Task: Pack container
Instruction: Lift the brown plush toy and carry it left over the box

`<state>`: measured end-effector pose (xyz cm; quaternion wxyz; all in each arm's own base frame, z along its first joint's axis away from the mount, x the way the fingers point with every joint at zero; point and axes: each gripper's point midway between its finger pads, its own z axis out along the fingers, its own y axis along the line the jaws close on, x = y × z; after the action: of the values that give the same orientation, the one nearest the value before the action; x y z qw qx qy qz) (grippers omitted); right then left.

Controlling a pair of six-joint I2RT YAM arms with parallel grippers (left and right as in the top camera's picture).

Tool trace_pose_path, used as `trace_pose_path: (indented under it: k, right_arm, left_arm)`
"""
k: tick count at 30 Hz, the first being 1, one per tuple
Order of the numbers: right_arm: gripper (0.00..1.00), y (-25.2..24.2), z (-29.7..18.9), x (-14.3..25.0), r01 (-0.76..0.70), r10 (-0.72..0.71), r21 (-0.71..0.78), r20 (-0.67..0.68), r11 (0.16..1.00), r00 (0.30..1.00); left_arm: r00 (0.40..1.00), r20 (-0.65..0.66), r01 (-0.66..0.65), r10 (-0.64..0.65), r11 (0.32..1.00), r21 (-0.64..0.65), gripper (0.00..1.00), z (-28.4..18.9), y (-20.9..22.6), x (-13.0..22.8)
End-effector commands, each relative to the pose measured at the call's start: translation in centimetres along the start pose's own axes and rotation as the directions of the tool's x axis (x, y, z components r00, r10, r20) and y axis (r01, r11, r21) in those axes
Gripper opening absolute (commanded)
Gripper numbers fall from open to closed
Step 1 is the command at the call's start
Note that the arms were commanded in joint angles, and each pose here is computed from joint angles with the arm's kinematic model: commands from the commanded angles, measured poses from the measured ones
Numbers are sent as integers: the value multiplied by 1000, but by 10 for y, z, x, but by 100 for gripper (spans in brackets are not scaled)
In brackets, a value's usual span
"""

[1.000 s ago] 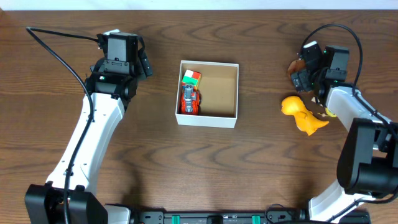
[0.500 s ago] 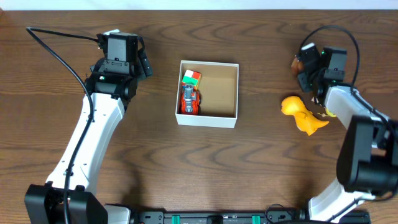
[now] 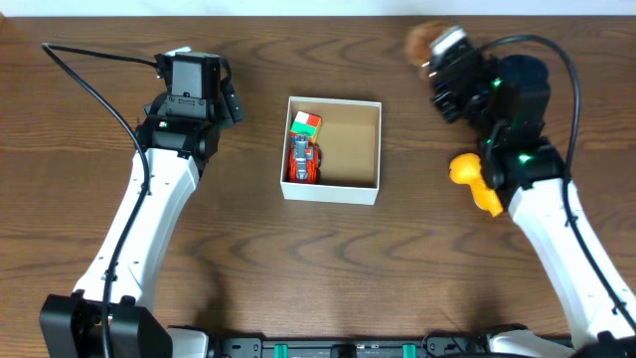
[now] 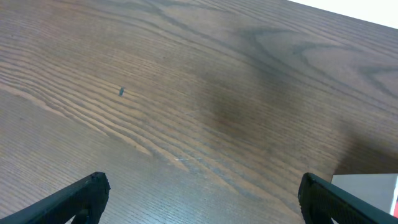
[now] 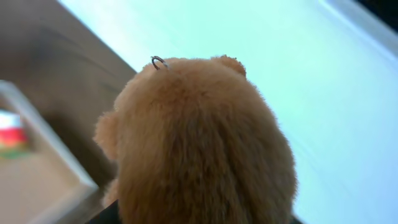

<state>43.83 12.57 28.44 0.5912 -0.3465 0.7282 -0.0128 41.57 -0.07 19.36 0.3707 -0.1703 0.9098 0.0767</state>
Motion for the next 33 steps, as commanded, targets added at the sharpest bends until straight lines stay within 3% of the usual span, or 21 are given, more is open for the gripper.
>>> trace_pose_path:
  k: [1,5,13,33]
  right_arm:
    - [1,50,-4,-35,41,-9,-223,144,974,989]
    - [1,80,3,-37,61,-14,-305,155,950,988]
    - [1,135,34,-8,236,-187,-409,155,881,970]
    - [1,152,79,60,214,-242,-421,-14,882,970]
  left_arm:
    - [1000,15,16,-16,1000,0,98,-3,2,-7]
    - [1000,15,16,-16,1000,0,98,-3,2,-7]
    - [1000,15,16,-16,1000,0,98,-3,2,-7]
    - [1000,15,16,-16,1000,0,98,-3,2,-7]
